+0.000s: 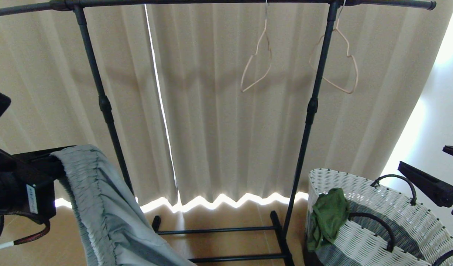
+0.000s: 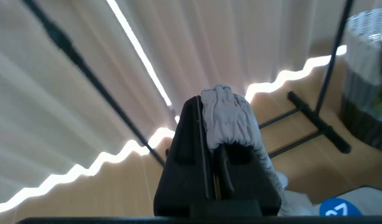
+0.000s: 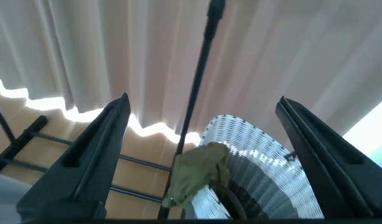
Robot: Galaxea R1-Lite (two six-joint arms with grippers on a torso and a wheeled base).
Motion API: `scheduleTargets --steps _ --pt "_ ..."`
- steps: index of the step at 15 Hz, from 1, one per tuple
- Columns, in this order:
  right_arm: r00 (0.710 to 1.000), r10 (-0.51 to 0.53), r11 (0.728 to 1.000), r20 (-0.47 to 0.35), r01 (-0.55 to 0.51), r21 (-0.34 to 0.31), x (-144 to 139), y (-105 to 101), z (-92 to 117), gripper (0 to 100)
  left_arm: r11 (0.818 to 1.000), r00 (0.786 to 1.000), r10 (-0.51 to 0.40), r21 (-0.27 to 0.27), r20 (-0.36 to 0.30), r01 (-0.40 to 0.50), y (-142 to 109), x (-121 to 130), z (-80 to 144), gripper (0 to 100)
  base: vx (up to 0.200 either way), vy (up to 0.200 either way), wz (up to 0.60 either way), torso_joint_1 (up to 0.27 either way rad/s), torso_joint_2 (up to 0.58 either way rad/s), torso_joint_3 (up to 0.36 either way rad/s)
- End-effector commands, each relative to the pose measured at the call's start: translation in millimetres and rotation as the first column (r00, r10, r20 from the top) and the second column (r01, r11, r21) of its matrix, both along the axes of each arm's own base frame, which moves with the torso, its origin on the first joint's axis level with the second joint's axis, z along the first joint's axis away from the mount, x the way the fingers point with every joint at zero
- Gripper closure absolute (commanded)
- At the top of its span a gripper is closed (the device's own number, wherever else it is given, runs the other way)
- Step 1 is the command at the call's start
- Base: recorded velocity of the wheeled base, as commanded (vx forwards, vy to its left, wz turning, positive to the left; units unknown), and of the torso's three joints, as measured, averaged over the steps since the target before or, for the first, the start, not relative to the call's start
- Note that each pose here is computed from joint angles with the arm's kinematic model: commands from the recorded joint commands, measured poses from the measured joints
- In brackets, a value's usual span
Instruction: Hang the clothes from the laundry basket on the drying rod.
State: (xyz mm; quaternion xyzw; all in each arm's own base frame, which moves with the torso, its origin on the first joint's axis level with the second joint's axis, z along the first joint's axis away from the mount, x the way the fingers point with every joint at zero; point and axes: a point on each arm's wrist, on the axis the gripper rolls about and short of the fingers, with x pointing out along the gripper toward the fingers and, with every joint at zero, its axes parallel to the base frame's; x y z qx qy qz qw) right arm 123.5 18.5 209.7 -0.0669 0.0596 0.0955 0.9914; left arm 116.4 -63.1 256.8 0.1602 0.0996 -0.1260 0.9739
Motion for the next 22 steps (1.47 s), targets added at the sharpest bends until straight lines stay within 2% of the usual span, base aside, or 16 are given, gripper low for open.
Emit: scheduleTargets --steps 1,2,3,5,15,19,22 --pt "1.0 -0.001 1.0 0.018 0.001 0.003 -6.5 -1.1 0.0 0 1.0 1.0 0.016 -0.006 0.008 -0.016 5.2 -4.3 -0.8 100 0.0 0.0 0.0 0.0 0.0 0.0" --pt "1.0 -0.004 1.0 0.024 0.004 0.004 -6.4 -1.3 1.2 0 1.0 1.0 0.016 -0.008 0.011 -0.016 5.8 -5.3 -0.4 100 0.0 0.0 0.0 0.0 0.0 0.0" --pt "0.997 -0.005 1.0 0.072 0.004 0.011 -7.1 -1.4 4.8 0 1.0 1.0 0.021 -0.005 0.006 -0.021 6.5 -5.4 -2.1 100 0.0 0.0 0.0 0.0 0.0 0.0" --pt "0.993 -0.004 1.0 0.114 0.003 0.005 -5.9 -1.2 5.0 0 1.0 1.0 0.021 -0.001 -0.001 -0.021 6.5 -5.4 -4.6 100 0.0 0.0 0.0 0.0 0.0 0.0" --pt "0.994 -0.003 1.0 0.112 0.003 0.0 -8.2 -1.5 0.5 0 1.0 0.999 0.028 0.008 -0.02 -0.028 11.4 -12.3 -16.7 100 0.0 0.0 0.0 0.004 -0.01 -0.003" --pt "0.994 -0.003 1.0 0.11 0.003 0.0 -9.0 -1.6 -0.5 0 1.0 1.0 0.029 0.002 -0.005 -0.029 13.2 -15.2 -14.0 100 0.0 0.0 0.0 0.135 -0.18 -0.196" --pt "0.995 -0.001 1.0 0.103 0.001 -0.001 -8.7 -1.6 -1.5 0 1.0 1.0 0.028 -0.001 0.002 -0.028 13.2 -15.1 -12.0 100 0.0 0.0 0.0 0.175 -0.59 -0.261"
